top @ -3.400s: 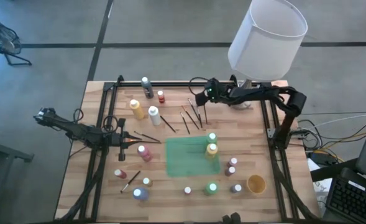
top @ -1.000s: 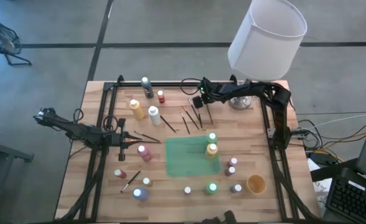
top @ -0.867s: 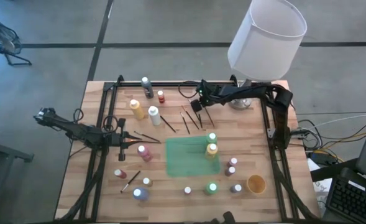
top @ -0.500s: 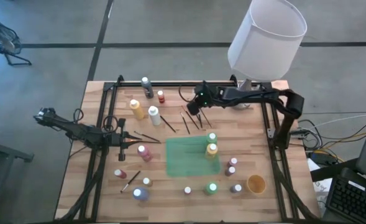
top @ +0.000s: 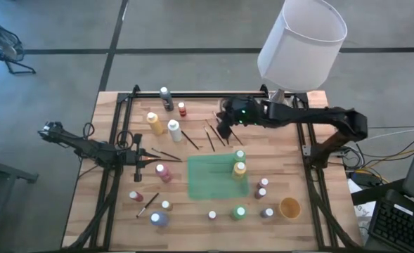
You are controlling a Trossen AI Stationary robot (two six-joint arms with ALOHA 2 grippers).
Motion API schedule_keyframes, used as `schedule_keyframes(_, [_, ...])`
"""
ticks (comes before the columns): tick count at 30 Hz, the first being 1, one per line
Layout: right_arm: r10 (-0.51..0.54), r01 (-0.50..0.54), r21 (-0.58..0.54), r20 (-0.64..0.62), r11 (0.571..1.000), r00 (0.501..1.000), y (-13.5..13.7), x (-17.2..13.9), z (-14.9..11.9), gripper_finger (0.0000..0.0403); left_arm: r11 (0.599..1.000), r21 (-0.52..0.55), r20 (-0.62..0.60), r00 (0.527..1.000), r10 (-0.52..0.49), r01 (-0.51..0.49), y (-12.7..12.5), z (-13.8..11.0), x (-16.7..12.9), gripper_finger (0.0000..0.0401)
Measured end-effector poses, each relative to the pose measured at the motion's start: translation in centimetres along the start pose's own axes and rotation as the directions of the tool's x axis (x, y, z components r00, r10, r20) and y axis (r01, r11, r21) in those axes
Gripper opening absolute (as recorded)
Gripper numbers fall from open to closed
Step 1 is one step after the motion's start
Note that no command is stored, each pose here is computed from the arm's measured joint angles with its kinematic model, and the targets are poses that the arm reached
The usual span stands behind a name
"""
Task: Pick & Place Paint Supplies
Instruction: Put the gold paintbrush into the yellow cup
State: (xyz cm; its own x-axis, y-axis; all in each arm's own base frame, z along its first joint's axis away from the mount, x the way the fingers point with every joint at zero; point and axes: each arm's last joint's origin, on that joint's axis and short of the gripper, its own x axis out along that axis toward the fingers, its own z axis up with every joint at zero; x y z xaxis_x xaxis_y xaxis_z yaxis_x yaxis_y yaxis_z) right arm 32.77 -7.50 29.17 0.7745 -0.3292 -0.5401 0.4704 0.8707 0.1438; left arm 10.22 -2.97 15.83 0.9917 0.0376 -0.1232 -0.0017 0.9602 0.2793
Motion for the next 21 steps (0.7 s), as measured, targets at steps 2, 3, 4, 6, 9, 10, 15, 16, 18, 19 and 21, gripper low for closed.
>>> schedule_keyframes(2, [0.039,-0.038,-0.034,0.029,0.999,0.999,0.8,-1.5,0.2,0.0008,1.0,0.0,0.0,1.0,0.0,0.0,0.0,0.0,0.0,0.003])
schedule_keyframes(3, [0.056,-0.053,-0.053,0.043,0.997,0.998,1.2,-2.3,0.3,0.0008,1.0,0.0,0.0,1.0,0.0,0.0,0.0,0.0,0.0,0.003])
schedule_keyframes(4, [0.074,-0.07,-0.071,0.059,0.995,0.995,1.5,-3.1,0.4,0.0008,1.0,0.0,0.0,1.0,0.0,0.0,0.0,0.0,0.0,0.003])
schedule_keyframes(6, [0.111,-0.1,-0.106,0.096,0.989,0.989,2.1,-4.9,0.6,0.0008,1.0,0.0,-0.001,1.0,0.0,0.0,0.0,0.0,0.0,0.003])
schedule_keyframes(9, [0.172,-0.151,-0.148,0.136,0.977,0.976,3.1,-7.5,0.4,0.0008,1.0,0.0,0.0,1.0,0.0,0.0,0.0,0.0,0.0,0.003])
schedule_keyframes(10, [0.193,-0.17,-0.16,0.145,0.972,0.97,3.3,-8.3,0.2,0.0008,1.0,0.0,0.0,1.0,0.0,0.0,0.0,0.0,0.0,0.003])
schedule_keyframes(15, [0.314,-0.267,-0.23,0.203,0.936,0.927,4.4,-12.5,-1.1,0.0008,1.0,0.0,0.0,1.0,0.0,0.0,0.0,0.0,0.0,0.003])
schedule_keyframes(16, [0.343,-0.288,-0.253,0.209,0.924,0.916,4.7,-13.3,-1.6,0.0008,1.0,0.0,-0.001,1.0,0.0,0.0,0.0,0.0,0.0,0.003])
schedule_keyframes(18, [0.404,-0.331,-0.302,0.223,0.894,0.887,5.1,-14.6,-2.6,0.0008,1.0,0.0,0.0,1.0,0.0,0.0,0.0,0.0,0.0,0.003])
schedule_keyframes(19, [0.438,-0.355,-0.328,0.229,0.875,0.869,5.3,-15.4,-3.2,0.0008,1.0,0.0,0.0,1.0,0.0,0.0,0.0,0.0,0.0,0.003])
schedule_keyframes(21, [0.5,-0.397,-0.377,0.233,0.837,0.834,5.6,-16.7,-4.5,0.0008,1.0,0.0,0.0,1.0,0.0,0.0,0.0,0.0,0.0,0.003])
